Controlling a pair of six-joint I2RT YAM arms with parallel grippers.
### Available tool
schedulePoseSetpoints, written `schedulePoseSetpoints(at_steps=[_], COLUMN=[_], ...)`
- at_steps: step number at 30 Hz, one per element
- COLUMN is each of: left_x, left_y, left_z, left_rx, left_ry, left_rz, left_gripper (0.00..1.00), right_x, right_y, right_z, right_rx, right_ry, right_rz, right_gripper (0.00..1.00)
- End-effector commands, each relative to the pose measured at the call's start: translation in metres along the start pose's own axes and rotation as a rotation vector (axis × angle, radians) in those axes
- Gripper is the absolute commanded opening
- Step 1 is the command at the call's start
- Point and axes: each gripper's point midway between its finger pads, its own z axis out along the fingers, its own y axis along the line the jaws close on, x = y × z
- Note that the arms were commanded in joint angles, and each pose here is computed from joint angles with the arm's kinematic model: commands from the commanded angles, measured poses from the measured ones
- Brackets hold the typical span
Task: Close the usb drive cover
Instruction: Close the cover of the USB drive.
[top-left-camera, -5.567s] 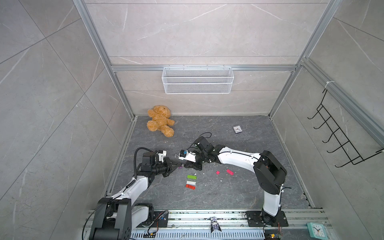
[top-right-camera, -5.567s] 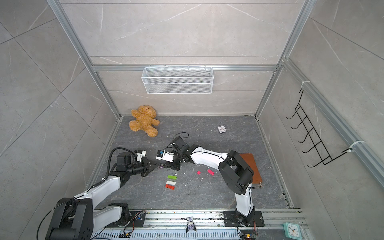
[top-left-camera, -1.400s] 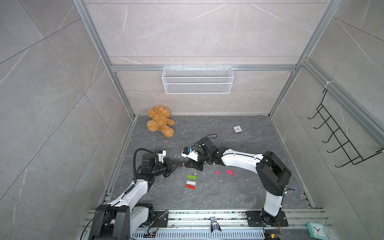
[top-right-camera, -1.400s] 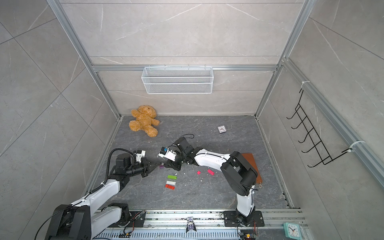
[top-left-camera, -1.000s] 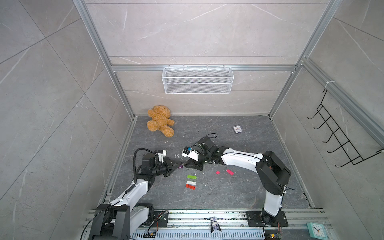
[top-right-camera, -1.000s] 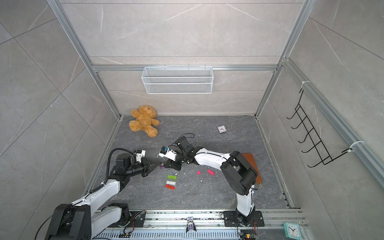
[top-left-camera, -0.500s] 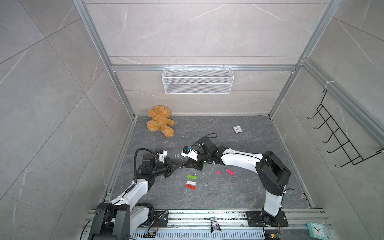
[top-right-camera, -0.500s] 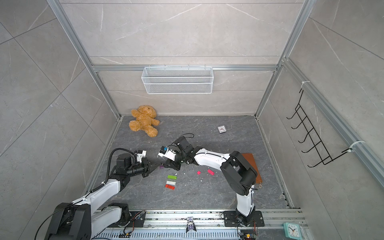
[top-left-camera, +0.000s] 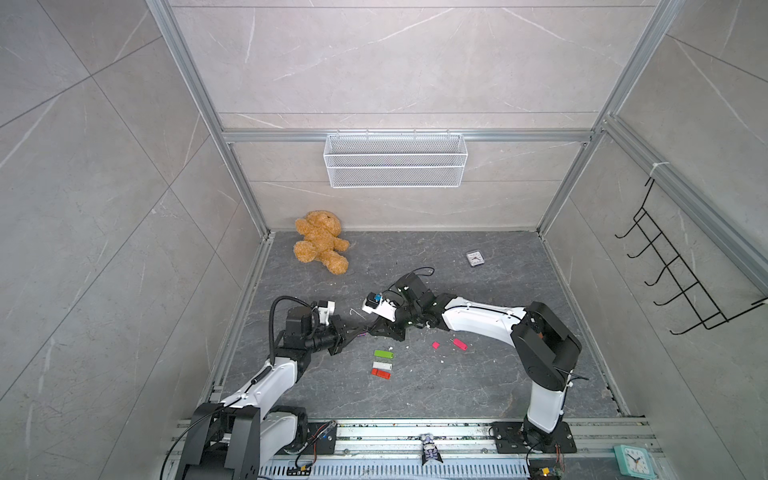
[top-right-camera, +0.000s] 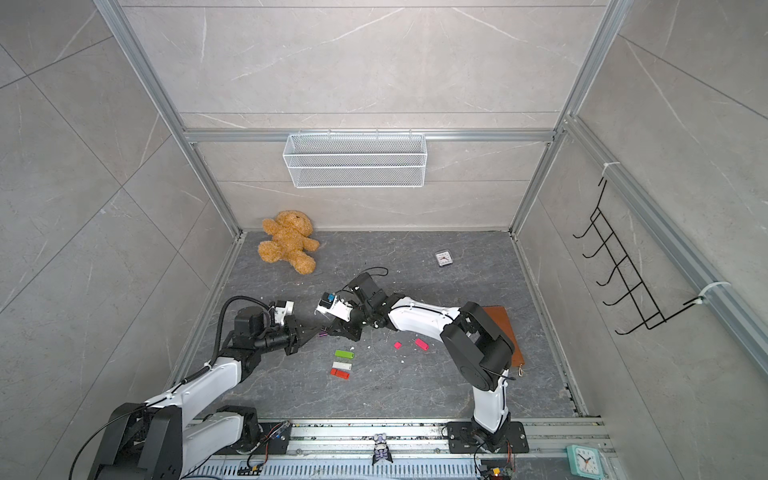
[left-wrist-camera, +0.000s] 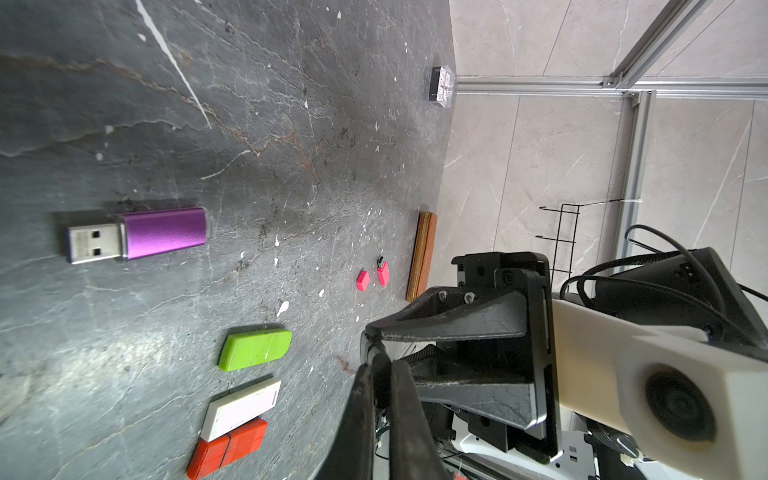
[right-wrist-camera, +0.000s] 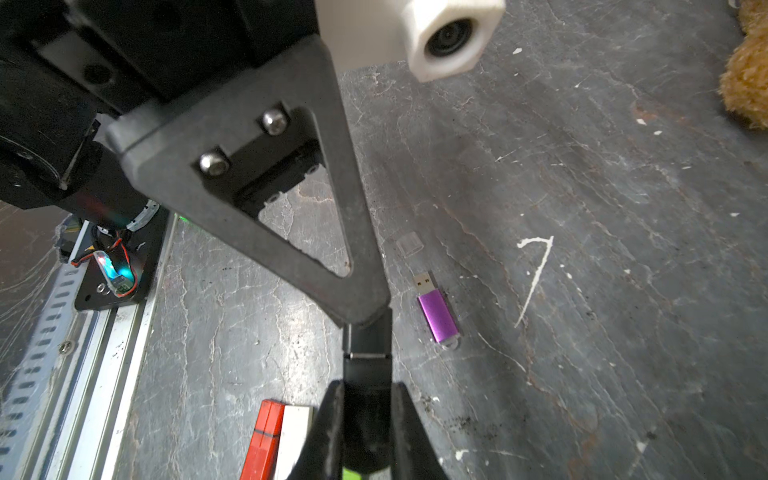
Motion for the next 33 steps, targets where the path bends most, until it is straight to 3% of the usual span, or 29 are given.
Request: schedulePoseSetpoints(at_steps=[1, 22, 27, 33], left_x=[0.020, 0.040, 0.037, 0.023], left_y=[-0.005, 0.002, 0.003, -0.005], left_z=[0.007, 0.023, 0.023, 0.022], left_rx=[0.015, 0.000, -0.015, -0.053], left_ry=[0.101, 0.175, 0.160, 0.105], left_rz=[0.009, 0.014, 0.025, 0.075], left_gripper=[0.00, 0.00, 0.00, 0.00], right_x=[-0.042, -0.090, -0.070, -0.015], right_y=[-0.008, -0.020, -0.021, -0.018], right_z=[-0.005, -0.003, 0.000, 0.002], right_rx=[0.024, 0.035, 0.044, 0.069], right_ry=[-0.119, -0.249, -0.176, -0.004], right_rz=[-0.078, -0.165, -0.157, -0.114], right_gripper=[0.12, 0.10, 0.10, 0.10])
